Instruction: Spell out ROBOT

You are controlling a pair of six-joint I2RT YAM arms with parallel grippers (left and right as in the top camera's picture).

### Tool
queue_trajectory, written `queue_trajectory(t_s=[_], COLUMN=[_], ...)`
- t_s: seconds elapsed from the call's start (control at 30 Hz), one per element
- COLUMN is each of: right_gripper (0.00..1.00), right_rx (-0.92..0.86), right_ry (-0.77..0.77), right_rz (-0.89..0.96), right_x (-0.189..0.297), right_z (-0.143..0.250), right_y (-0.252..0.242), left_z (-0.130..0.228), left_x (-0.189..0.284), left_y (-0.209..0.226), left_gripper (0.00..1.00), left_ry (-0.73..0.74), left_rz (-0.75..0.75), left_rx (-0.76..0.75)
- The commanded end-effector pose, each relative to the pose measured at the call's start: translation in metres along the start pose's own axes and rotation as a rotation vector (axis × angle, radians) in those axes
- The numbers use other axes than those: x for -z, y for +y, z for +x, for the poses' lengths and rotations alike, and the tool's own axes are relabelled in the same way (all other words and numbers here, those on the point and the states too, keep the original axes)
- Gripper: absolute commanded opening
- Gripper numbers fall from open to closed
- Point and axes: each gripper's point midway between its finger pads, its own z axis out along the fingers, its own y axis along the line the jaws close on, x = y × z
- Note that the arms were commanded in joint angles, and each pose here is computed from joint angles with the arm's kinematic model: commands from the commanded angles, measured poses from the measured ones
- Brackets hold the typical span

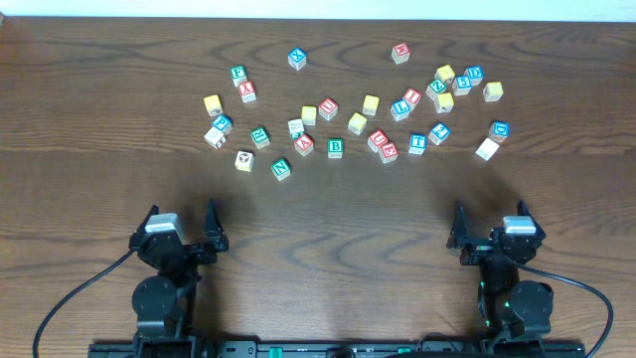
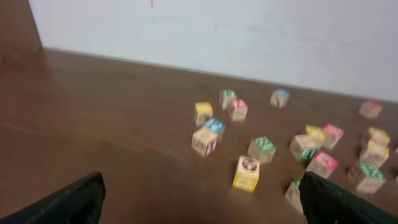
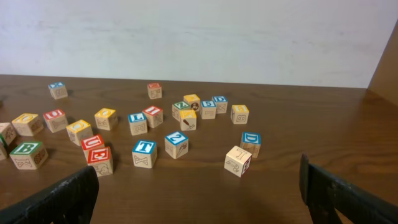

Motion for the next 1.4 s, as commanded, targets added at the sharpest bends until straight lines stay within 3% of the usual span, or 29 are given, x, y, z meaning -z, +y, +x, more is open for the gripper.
queue_trajectory(t_s=[0.0,0.37,0.6,1.03,1.37], right_gripper=[0.99,0.99,0.99,0.99,0.99], right_rx=[0.011,0.011,0.011,0.011,0.011], right_ry=[-0.002,-0.002,-0.002,-0.002,-0.002], right_rz=[-0.003,-0.003,-0.003,-0.003,-0.003], right_x=[0.0,0.0,0.0,0.0,0.0], right_z=[0.0,0.0,0.0,0.0,0.0], right_y=[0.0,0.0,0.0,0.0,0.0], left_z=[0.014,-0.032,-0.031,-0.051,-0.046], left_x=[-0.001,-0.033,-0.063,-0.093,-0.117], left_y=[0.006,-0.012,-0.031,-0.036,-0.06], left_gripper=[0.98,0.98,0.98,0.98,0.98], left_ry=[0.097,0.273,0.395,0.412,0.537], left_rz=[-0.033,-0.01,0.078,0.076,0.142], left_rx=[0.0,-0.002,0.015,0.016,0.014])
